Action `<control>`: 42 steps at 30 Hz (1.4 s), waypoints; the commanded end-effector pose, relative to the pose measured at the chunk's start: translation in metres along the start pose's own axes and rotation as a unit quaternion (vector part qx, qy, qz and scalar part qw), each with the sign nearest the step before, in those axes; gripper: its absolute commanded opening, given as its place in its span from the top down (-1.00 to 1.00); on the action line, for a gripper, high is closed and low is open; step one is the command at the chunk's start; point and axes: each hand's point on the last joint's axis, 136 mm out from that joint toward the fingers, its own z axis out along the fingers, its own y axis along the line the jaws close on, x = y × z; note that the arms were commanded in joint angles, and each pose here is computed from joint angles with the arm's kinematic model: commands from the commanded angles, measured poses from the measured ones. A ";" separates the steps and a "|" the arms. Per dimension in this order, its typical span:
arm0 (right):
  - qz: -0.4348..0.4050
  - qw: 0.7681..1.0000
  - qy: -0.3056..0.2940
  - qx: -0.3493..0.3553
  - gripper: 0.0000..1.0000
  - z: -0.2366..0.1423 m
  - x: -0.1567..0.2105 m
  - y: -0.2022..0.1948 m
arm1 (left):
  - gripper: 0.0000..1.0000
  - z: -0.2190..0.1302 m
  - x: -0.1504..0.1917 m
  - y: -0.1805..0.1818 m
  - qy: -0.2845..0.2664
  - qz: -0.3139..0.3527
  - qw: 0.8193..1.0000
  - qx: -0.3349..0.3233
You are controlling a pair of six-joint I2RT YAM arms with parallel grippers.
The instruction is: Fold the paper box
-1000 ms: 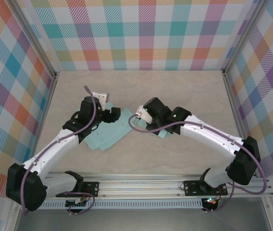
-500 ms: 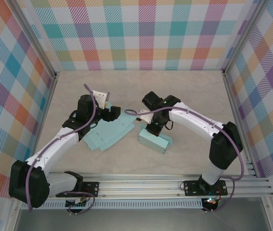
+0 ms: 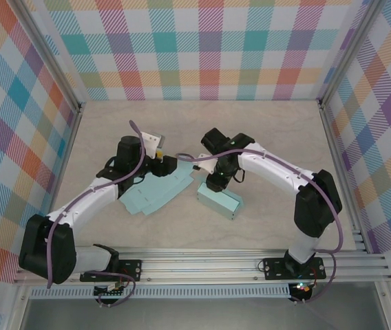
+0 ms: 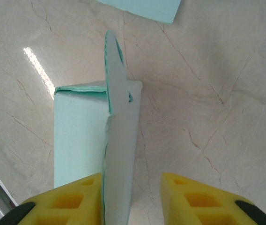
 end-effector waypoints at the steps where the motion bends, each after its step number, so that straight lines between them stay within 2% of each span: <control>1: 0.002 0.999 -0.035 0.003 0.15 -0.016 -0.008 0.002 | -0.40 -0.001 -0.016 -0.008 -0.016 0.030 0.999 0.034; 6: 0.013 0.996 -0.085 0.013 -0.10 -0.040 -0.017 0.004 | -0.36 -0.004 -0.009 -0.029 0.014 0.080 0.992 0.098; 11: 0.046 0.981 -0.179 0.055 -0.30 -0.090 -0.028 0.007 | -0.39 -0.015 0.002 -0.049 0.031 0.156 0.975 0.154; 13: 0.099 0.968 -0.217 0.078 -0.33 -0.111 -0.026 0.002 | -0.38 -0.020 0.008 -0.060 0.042 0.187 0.964 0.185; 16: 0.220 0.939 -0.246 0.093 -0.21 -0.132 -0.006 -0.004 | -0.37 -0.024 0.020 -0.072 0.072 0.217 0.950 0.214; 20: 0.328 0.908 -0.249 0.072 -0.16 -0.131 0.033 0.007 | -0.18 -0.020 0.036 -0.084 0.114 0.246 0.935 0.230; 24: 0.384 0.890 -0.232 0.080 -0.13 -0.116 0.071 0.019 | -0.18 -0.009 0.045 -0.085 0.142 0.273 0.929 0.206; 28: 0.413 0.884 -0.193 0.108 -0.13 -0.096 0.104 0.029 | -0.18 0.001 0.045 -0.090 0.150 0.290 0.924 0.200; 34: 0.413 0.889 -0.162 0.111 -0.17 -0.070 0.110 0.042 | -0.18 0.011 0.045 -0.099 0.156 0.305 0.917 0.207; 42: 0.414 0.886 -0.154 0.140 -0.12 -0.059 0.108 0.035 | 0.00 0.028 0.045 -0.107 0.172 0.307 0.910 0.220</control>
